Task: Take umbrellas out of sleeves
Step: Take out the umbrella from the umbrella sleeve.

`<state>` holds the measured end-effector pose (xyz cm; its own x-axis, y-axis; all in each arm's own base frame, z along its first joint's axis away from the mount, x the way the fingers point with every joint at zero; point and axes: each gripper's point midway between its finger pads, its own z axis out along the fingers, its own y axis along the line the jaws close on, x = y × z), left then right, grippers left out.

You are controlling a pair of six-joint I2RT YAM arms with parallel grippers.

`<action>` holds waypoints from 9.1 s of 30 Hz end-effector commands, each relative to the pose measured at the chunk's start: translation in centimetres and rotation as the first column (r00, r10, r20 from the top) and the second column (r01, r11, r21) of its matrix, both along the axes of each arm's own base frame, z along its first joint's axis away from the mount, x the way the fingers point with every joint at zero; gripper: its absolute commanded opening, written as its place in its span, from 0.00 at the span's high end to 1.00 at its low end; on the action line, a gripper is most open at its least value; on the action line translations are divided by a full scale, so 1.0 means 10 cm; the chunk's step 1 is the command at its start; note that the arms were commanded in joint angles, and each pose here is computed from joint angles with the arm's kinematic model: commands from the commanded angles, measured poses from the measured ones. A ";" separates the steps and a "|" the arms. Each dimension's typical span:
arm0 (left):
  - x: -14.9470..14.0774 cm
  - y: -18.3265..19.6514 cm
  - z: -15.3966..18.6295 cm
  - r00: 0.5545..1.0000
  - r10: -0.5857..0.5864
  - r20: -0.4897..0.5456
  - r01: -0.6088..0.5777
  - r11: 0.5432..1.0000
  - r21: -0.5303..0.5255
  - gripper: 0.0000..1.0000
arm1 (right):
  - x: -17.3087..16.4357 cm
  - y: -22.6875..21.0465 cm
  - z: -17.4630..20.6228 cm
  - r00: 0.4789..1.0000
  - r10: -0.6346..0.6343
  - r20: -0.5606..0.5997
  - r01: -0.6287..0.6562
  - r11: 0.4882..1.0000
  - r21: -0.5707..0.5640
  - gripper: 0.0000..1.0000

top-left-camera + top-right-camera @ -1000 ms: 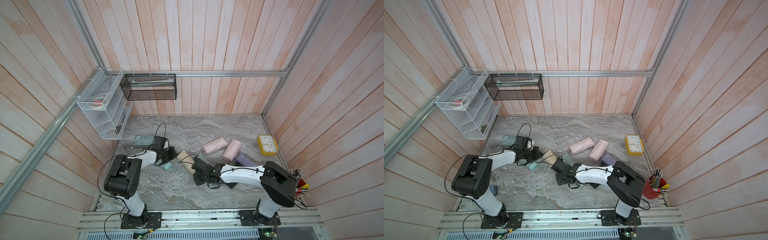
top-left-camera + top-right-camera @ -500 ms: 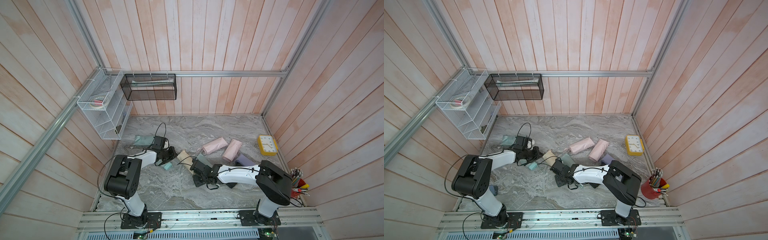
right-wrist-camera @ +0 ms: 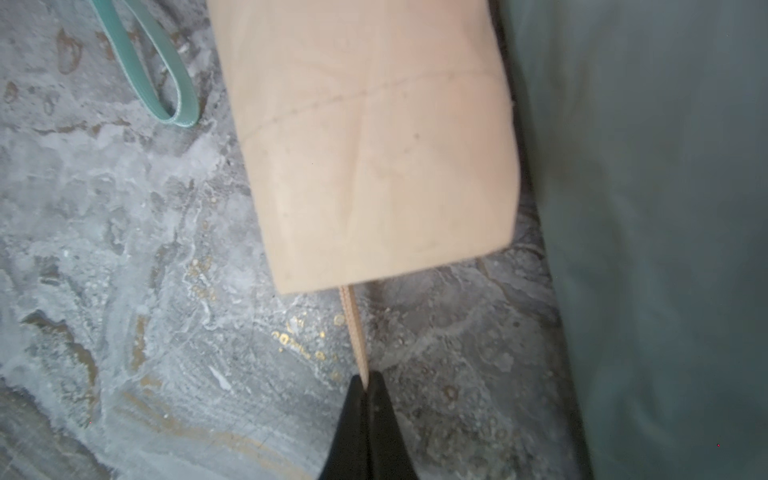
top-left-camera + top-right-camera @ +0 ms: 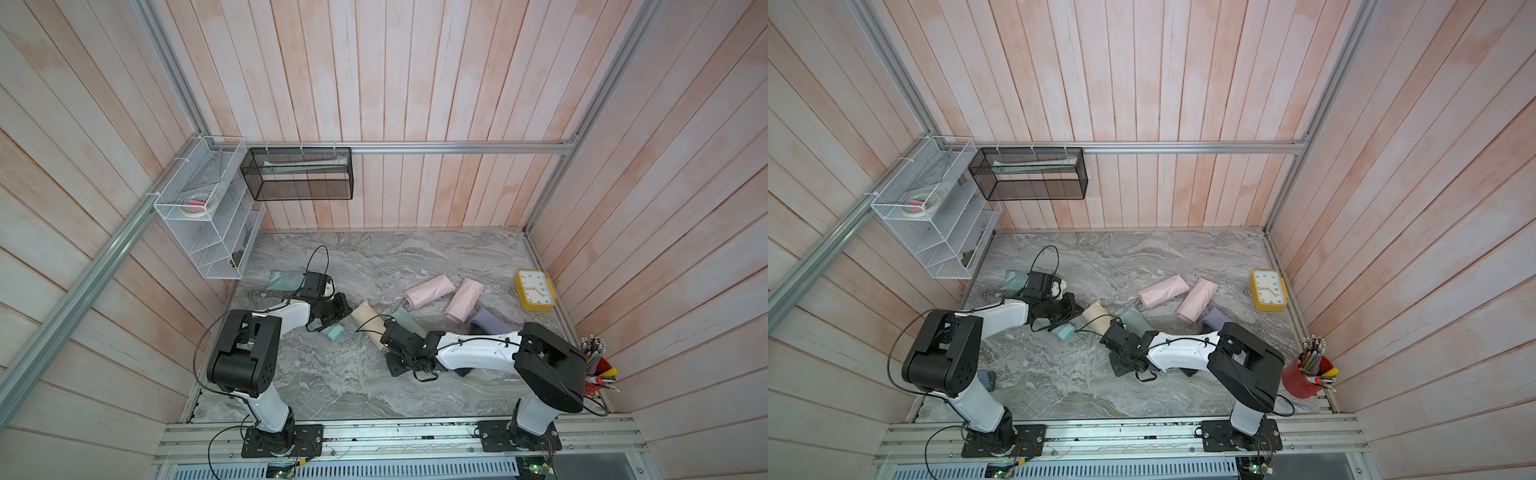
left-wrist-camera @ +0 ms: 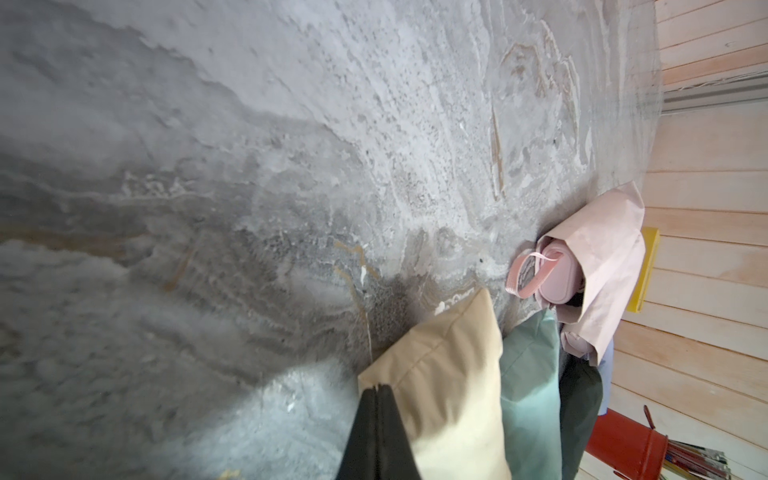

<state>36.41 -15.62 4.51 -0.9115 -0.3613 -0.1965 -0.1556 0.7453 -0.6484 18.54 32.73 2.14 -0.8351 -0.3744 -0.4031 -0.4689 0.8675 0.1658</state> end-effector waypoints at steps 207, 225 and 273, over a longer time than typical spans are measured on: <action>0.56 -0.14 0.33 0.942 -0.331 0.053 0.282 0.868 0.408 1.00 | -0.48 -0.47 -0.18 0.998 -0.027 -0.052 0.027 1.000 -0.012 1.00; 0.57 -0.06 0.40 0.946 -0.317 0.066 0.265 0.875 0.406 1.00 | -0.55 -0.52 -0.23 0.997 -0.038 -0.063 0.038 0.999 -0.011 1.00; 0.54 0.07 0.57 0.949 -0.304 0.087 0.242 0.875 0.420 1.00 | -0.62 -0.53 -0.17 0.998 -0.042 -0.046 0.041 0.999 -0.015 1.00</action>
<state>41.58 -15.52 8.89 -0.9262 0.0267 -0.3761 0.1519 0.9393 -0.3076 13.45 29.90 1.95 -0.8550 -0.3041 -0.4202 -0.4305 0.8679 0.2477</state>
